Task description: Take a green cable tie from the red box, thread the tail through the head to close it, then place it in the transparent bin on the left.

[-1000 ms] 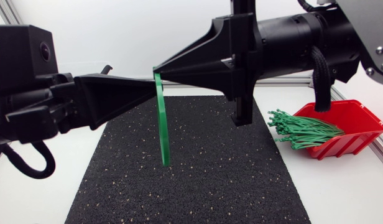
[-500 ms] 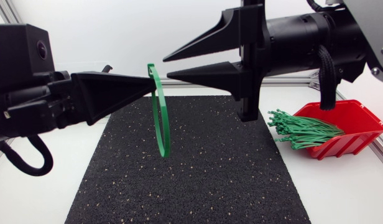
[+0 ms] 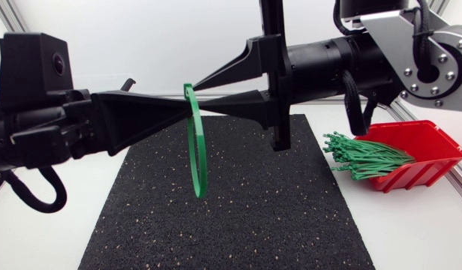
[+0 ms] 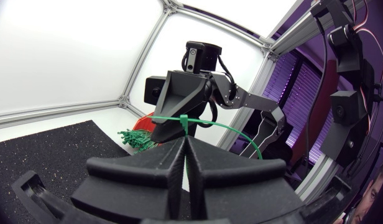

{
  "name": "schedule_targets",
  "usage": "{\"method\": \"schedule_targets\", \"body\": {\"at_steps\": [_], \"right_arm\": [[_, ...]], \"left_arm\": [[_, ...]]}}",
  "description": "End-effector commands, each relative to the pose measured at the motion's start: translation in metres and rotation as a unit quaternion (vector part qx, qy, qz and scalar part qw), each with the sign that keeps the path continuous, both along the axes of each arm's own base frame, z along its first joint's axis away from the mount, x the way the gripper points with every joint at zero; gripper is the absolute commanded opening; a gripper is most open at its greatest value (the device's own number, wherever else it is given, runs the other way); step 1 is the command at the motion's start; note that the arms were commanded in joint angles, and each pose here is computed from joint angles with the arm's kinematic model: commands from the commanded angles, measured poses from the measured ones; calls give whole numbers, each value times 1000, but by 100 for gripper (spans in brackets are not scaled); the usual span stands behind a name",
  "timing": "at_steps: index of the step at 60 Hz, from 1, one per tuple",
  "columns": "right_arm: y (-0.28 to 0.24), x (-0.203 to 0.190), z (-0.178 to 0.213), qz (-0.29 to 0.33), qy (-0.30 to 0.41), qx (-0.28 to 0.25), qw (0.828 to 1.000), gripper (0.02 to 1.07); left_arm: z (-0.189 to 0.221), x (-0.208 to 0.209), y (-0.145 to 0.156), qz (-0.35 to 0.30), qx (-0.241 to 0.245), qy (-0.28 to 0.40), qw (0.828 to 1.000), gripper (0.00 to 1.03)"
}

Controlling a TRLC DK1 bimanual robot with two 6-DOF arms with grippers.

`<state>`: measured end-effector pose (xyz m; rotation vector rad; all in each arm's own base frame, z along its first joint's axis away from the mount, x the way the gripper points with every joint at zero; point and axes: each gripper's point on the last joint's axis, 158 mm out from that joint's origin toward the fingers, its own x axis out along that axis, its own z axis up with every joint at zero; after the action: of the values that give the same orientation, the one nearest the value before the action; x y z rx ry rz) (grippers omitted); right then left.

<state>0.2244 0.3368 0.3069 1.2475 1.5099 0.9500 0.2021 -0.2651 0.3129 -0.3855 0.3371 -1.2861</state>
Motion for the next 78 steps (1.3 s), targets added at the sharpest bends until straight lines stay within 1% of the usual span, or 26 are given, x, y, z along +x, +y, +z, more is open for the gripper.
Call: {"method": "schedule_targets", "body": {"at_steps": [1,13,22,35,78], "right_arm": [[5,4,9,-1,4,6,1000,31],[3,13,9,-10,4,6,1000,31],[1,12,13,-11,0,9,1000,31],[-10,27,8,-34,0,7,999,31],[1,2,26,-3,-19,21,1000,30]], "left_arm": [[0,-3,-2,-8,-2,2,1000,4],[-1,-5,0,-9,-3,0,1000,4],[-1,-4,1,-12,-3,2,1000,4],[-2,-3,2,-10,-3,0,1000,4],[-4,-1,0,-14,0,4,1000,4]]}}
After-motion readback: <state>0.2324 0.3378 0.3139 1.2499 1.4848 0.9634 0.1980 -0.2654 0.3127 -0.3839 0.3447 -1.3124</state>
